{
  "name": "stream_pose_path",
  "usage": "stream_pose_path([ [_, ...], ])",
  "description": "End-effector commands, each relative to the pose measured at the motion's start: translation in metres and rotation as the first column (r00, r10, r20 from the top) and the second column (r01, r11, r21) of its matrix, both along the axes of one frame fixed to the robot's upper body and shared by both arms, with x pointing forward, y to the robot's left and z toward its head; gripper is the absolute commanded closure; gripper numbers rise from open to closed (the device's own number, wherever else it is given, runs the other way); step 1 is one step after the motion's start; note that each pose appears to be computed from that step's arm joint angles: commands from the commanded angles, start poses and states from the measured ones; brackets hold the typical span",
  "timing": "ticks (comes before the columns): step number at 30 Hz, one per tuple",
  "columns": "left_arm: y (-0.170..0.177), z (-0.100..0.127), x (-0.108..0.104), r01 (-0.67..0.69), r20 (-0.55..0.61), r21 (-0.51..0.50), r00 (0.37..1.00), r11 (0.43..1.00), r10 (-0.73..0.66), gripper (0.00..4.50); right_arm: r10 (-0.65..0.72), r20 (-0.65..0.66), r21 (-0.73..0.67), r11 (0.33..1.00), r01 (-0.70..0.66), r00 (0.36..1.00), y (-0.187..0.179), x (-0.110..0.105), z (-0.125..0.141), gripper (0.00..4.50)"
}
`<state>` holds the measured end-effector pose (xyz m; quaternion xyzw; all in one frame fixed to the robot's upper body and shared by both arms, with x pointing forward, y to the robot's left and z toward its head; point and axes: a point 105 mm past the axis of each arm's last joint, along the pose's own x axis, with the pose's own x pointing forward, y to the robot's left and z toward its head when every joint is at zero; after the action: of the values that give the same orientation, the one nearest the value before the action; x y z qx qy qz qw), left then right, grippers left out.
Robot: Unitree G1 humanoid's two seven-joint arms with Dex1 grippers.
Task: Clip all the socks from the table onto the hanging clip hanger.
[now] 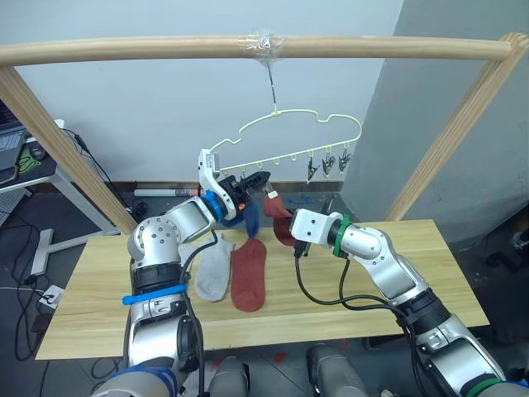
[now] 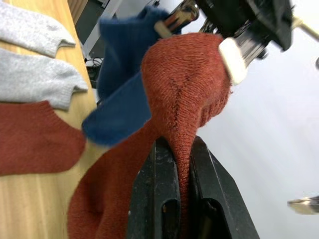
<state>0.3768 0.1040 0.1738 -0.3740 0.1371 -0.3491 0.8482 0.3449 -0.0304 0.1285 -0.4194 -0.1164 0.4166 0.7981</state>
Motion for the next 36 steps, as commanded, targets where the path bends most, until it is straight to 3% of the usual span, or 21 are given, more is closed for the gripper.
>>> stream_pose_path([
  [1,-0.005,0.014,-0.004,0.03,0.058,-0.009,0.998,1.0,-0.03,4.31,0.002,0.04,0.034,0.999,-0.003,0.999,0.002,0.001,0.015,4.47],
  [21,-0.01,0.007,-0.013,0.059,0.071,0.023,0.996,0.998,-0.06,4.31,-0.023,0.024,0.045,0.999,0.021,0.999,0.004,0.003,0.013,4.47],
  [23,-0.01,0.006,-0.016,0.061,0.08,0.033,0.995,0.998,-0.063,3.6,-0.019,0.023,0.044,0.999,0.018,1.0,0.004,0.002,0.012,4.5],
  [36,0.006,0.015,-0.032,0.041,0.1,-0.015,0.994,0.999,-0.039,0.01,-0.01,-0.007,0.058,0.998,0.01,1.0,0.004,0.005,0.008,4.5],
])
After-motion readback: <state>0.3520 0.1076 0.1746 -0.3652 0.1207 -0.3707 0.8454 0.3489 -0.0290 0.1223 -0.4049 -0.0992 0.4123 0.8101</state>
